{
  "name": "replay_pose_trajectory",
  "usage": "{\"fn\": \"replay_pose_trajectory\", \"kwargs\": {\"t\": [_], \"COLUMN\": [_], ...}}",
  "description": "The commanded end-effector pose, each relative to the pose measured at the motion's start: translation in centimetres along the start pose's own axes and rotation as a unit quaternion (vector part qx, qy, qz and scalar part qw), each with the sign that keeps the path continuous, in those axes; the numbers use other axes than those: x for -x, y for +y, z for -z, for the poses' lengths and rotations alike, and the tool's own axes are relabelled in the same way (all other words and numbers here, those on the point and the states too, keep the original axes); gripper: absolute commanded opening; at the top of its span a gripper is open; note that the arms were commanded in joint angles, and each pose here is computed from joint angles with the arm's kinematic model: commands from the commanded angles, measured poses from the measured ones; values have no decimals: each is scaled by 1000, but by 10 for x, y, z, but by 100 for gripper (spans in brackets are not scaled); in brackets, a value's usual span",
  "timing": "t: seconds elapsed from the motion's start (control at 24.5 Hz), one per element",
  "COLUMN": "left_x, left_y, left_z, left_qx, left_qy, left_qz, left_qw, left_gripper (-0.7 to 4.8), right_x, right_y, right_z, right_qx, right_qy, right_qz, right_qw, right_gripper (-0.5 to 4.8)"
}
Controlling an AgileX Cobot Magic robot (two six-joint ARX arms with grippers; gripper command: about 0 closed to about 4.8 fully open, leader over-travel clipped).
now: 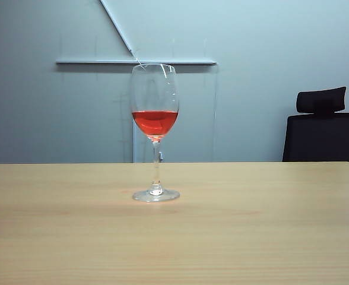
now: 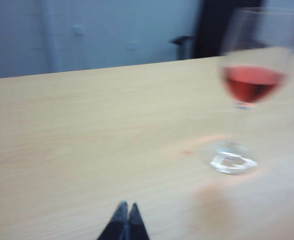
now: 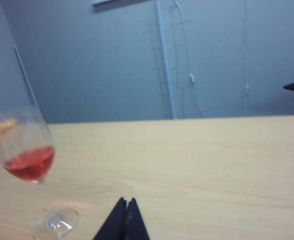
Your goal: Gently pick up the goblet, rotate it counterclockwise for two full turns (viewing from above), and then place it back on the table.
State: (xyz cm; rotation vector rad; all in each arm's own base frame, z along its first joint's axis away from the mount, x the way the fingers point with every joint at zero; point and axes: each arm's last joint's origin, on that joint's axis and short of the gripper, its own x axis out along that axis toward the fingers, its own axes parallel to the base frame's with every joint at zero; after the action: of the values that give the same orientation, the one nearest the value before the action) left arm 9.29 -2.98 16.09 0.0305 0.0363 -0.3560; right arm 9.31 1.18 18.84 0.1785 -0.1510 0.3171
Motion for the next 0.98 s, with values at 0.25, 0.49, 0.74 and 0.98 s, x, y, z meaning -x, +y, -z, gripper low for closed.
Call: {"fn": "replay_pose_trajectory", "kwargs": {"t": [0.25, 0.49, 0.74, 0.98], "left_x": [1, 1, 1, 1], "left_y": [-16, -15, -15, -15], "left_z": [-3, -3, -3, -3], "left_qx": [-3, -3, -3, -3], "left_qy": [-9, -9, -9, -9], "left_qz": [81, 80, 80, 80], "left_qw": [997, 997, 997, 997], "left_gripper": [-5, -5, -5, -5], "right_x": [-15, -55, -132, -181], "right_y": [7, 25, 61, 69], "right_z": [-15, -12, 35, 78], "right_qx": [-14, 45, 93, 78], "right_qy": [91, 132, 124, 157], "right_qz": [-45, -108, -206, -278], "right_qw": [995, 984, 966, 944], "right_gripper": [50, 273, 320, 320]}}
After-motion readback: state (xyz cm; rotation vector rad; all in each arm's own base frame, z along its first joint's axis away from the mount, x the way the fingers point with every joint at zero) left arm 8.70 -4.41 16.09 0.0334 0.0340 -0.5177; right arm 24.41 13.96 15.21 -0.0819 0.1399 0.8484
